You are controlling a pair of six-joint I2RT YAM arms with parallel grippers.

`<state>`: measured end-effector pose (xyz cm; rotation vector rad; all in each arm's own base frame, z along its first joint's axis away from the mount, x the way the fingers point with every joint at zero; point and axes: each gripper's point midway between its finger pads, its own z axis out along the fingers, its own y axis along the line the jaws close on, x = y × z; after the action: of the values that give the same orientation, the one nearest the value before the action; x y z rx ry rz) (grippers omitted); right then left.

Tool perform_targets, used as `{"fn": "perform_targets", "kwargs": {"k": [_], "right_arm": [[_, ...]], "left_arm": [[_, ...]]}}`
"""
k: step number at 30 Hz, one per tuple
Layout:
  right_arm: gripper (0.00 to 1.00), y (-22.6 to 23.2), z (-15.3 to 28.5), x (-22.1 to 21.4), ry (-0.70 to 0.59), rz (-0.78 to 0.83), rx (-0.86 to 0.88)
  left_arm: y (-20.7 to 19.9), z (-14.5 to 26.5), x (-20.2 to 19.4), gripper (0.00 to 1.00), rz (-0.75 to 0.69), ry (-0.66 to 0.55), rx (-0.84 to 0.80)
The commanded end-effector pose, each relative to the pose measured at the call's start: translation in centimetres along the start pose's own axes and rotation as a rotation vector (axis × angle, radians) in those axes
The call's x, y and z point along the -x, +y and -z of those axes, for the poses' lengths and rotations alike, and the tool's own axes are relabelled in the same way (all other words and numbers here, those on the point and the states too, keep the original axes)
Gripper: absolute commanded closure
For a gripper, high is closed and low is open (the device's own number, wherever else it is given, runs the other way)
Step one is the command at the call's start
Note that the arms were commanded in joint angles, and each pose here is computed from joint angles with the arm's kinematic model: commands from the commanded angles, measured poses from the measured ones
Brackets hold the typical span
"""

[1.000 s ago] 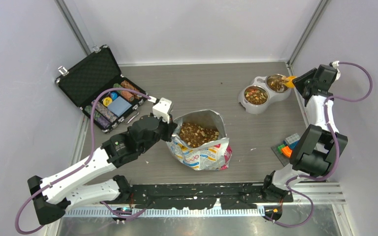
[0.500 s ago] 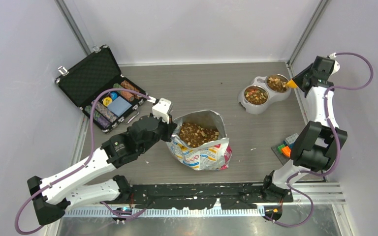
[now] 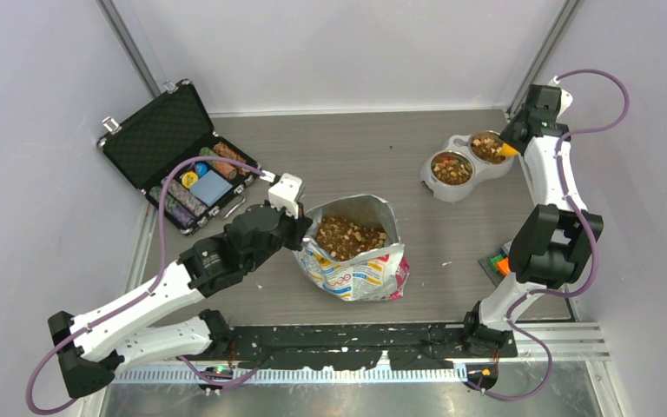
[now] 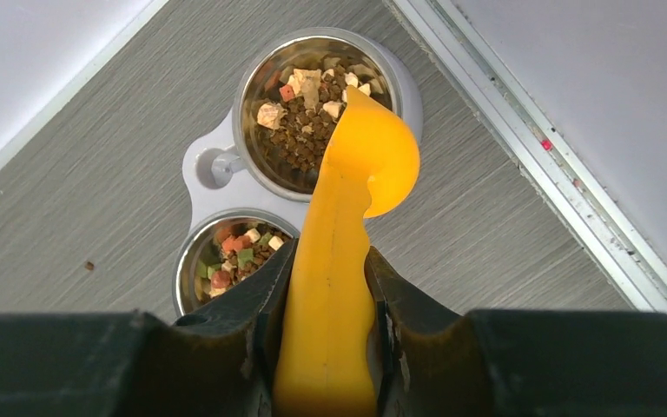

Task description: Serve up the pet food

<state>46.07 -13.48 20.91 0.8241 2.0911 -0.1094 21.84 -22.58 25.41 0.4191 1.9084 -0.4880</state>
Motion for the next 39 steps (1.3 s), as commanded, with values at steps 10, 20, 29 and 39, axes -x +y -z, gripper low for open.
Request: {"fn": "perform_targets", "kwargs": {"k": [10,20,29,39], "right_arm": [[0.95,0.0,4.6,4.1,-0.17,0.029,-0.006],[0.95,0.6,12.2,4.6,-0.222,-0.185,0.187],[0.95,4.2,25.6,2.6,-0.259,-0.313,0.677],[0.95,7.8,41.3,-6.0,-0.068,-0.169,1.254]], "left_arm": [[0.0,0.7,3.4,1.0,0.024,-0.125,-0.001],[-0.4,1.2,3.7,1.0,0.041,-0.109,-0.018],[-0.4,1.4,3.8,1.0,0.062,-0.089,-0.009],[0.0,1.3,3.6,1.0,0.055,-0.081,0.009]]}}
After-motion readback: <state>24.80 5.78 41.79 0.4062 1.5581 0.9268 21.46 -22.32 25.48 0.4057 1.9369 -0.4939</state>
